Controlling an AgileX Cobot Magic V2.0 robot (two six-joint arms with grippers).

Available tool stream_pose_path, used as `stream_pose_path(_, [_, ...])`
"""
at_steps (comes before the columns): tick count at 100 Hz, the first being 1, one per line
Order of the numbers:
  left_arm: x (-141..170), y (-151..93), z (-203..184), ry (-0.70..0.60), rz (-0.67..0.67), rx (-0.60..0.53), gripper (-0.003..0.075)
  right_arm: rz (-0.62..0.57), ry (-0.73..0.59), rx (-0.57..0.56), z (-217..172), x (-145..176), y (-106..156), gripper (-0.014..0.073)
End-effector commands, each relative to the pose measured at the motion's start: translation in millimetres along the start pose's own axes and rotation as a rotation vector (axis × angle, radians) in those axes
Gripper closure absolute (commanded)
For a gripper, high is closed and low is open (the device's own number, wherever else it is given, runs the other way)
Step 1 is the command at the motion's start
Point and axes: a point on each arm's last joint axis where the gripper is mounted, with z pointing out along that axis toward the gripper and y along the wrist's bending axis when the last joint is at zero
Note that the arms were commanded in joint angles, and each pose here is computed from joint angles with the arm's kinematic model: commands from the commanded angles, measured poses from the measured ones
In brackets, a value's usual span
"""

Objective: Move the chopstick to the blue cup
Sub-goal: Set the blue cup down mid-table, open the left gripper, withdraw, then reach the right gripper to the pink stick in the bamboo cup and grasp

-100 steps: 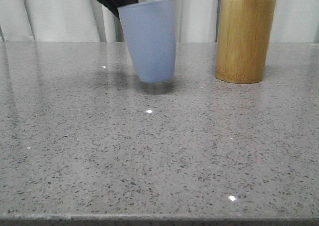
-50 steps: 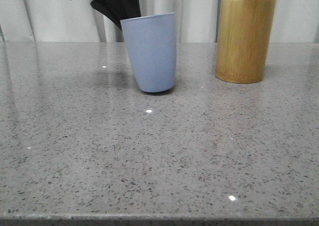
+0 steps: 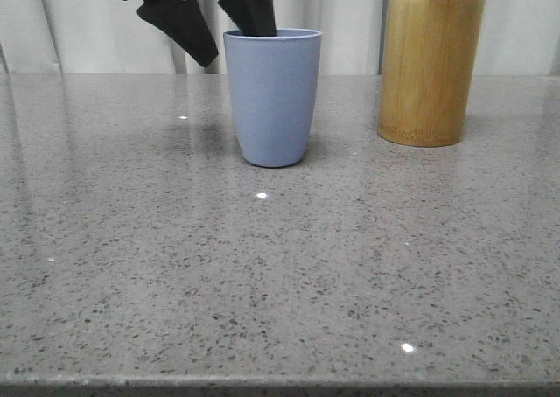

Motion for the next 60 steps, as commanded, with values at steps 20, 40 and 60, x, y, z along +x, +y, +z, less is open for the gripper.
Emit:
stream_pose_path(20, [-12, -18, -56, -0.171, 0.005, 0.047, 0.0171, -0.010, -0.095, 0.006, -3, -15, 0, 0.0034])
stream_pose_path(40, [-10, -17, -97, -0.248, 0.009, 0.033, 0.0172, -0.010, -0.095, 0.006, -3, -15, 0, 0.0034])
stream_pose_path(60, [-6, 4, -128, -0.305, -0.019, -0.032, 0.0172, -0.010, -0.096, 0.006, -3, -16, 0, 0.0034])
